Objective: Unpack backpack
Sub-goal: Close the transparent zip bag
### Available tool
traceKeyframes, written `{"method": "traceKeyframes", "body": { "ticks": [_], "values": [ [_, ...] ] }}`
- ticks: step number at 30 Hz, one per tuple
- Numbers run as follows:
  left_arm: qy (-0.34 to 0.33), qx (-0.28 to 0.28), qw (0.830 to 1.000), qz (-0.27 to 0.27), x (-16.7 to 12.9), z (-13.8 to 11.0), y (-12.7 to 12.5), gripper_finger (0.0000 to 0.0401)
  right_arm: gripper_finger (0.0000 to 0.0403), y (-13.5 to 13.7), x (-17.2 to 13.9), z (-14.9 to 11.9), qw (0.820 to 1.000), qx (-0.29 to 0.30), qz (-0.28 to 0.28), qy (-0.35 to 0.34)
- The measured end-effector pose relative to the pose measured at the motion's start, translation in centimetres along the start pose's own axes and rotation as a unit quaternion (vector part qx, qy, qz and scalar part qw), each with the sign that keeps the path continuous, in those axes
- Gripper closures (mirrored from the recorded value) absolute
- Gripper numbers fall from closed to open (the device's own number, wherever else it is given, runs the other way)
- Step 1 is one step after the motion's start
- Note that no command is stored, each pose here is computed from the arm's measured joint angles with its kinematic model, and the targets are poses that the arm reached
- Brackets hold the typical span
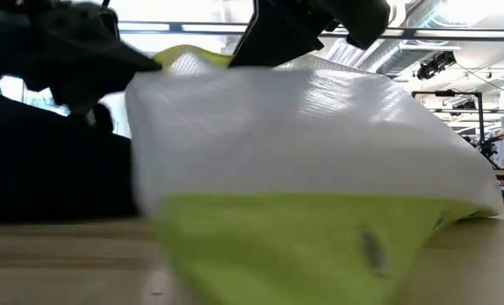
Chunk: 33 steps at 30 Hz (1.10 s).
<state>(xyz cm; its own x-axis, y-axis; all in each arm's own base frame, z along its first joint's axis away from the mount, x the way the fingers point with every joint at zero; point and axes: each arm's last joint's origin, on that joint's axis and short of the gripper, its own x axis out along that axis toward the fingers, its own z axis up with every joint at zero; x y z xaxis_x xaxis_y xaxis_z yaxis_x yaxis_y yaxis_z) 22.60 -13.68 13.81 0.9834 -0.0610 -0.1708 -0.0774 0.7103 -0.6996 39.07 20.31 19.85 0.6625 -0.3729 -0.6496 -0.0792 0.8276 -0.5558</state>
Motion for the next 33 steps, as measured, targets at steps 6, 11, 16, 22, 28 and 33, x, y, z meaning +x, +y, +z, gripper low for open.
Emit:
{"method": "traceKeyframes", "body": {
  "ticks": [6, 11, 16, 22, 28, 33],
  "values": [
    [0.004, 0.078, 0.996, 0.036, -1.1, 3.1, 0.0, 0.0399, 0.0356, -1.1, 1.1, -0.1, 0.998, 0.03, 0.053, 0.018],
    [0.065, 0.122, 0.984, 0.111, -3.5, 6.1, 0.1, 0.04, 0.0276, -2.6, -0.3, 0.8, 0.996, -0.049, 0.052, 0.045],
    [0.137, 0.155, 0.951, 0.23, -5.6, 8.1, 0.0, 0.04, 0.0226, -4.7, -1.5, 3.3, 0.997, -0.076, 0.033, 0.006],
    [0.186, 0.235, 0.906, 0.299, -5.5, 7.3, 0.3, 0.0401, 0.0226, -7.3, 2.4, 3.4, 0.991, -0.054, 0.104, -0.061],
    [0.211, 0.412, 0.838, 0.289, -3.5, 4.4, -0.8, 0.0401, 0.0247, -10.4, 5.2, 2.4, 0.992, -0.016, 0.108, -0.066],
    [0.187, 0.586, 0.737, 0.281, -1.9, 2.2, -3.6, 0.0401, 0.0266, -11.9, 6.3, 1.7, 0.986, -0.002, 0.154, -0.068]
  ]
}}
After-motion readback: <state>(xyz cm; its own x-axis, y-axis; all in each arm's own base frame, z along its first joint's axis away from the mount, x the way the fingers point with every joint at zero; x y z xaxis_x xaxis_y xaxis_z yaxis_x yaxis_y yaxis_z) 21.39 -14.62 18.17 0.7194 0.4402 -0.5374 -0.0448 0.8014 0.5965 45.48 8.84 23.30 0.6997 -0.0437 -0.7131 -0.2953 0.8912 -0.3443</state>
